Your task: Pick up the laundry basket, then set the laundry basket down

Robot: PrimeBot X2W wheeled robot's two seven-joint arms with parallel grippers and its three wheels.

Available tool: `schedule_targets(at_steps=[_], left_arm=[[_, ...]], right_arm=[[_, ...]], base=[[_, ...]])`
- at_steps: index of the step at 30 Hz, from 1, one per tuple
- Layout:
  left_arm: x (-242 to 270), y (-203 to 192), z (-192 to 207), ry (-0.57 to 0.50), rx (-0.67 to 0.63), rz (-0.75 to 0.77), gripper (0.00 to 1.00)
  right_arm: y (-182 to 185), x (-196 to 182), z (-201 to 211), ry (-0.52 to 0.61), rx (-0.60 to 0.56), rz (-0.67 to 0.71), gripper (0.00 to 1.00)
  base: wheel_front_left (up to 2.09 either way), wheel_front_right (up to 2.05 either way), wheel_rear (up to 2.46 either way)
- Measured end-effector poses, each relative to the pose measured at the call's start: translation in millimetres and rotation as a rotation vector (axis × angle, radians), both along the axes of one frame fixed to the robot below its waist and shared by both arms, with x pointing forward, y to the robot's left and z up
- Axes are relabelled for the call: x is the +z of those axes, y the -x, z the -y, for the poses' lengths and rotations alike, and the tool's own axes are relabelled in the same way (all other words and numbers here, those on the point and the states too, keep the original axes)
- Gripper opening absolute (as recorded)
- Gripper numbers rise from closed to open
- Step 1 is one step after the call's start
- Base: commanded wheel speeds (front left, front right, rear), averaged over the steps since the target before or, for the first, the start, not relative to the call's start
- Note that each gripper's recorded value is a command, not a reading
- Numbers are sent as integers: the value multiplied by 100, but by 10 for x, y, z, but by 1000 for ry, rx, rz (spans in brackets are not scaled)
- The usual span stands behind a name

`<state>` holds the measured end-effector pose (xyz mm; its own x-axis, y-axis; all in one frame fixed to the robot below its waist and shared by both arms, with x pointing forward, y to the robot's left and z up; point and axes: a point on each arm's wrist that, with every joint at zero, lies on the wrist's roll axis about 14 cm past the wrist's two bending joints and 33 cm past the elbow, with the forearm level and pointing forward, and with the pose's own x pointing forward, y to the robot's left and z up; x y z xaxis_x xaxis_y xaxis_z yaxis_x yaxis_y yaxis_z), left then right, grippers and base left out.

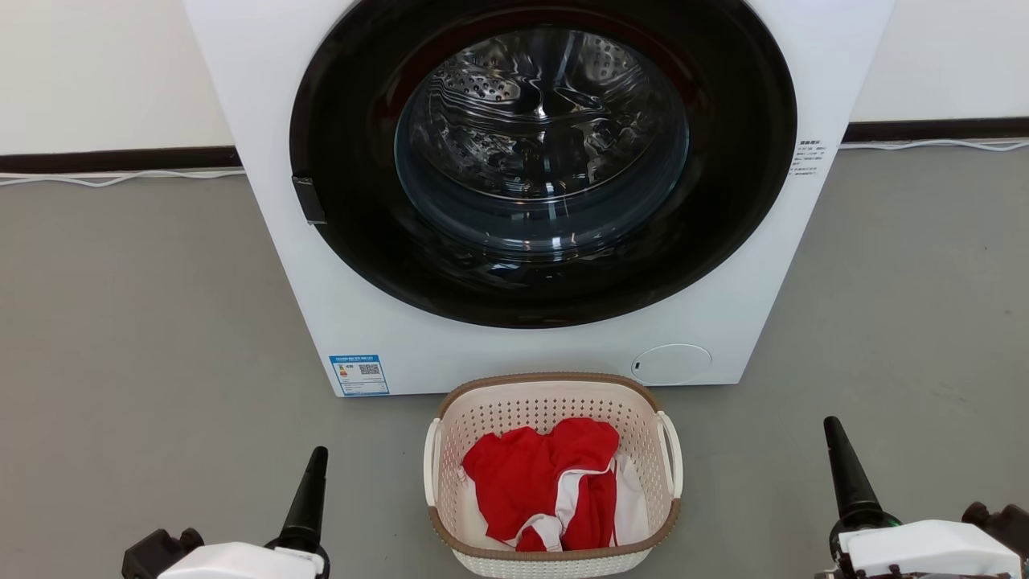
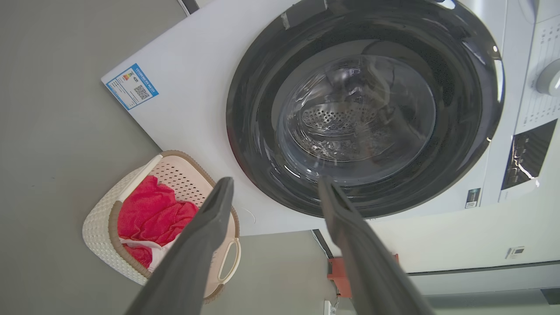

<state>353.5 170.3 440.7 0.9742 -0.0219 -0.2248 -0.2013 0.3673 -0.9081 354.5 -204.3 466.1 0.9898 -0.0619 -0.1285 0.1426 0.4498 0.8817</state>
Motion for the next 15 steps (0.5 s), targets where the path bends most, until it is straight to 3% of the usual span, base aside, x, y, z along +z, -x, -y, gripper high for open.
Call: schedule_targets(at_steps=[15], left_arm=[[66,-14,31,-278,-62,27,100]], right_arm=[[-7,63,-22,274,53,10,100]], base=[[0,0,0]])
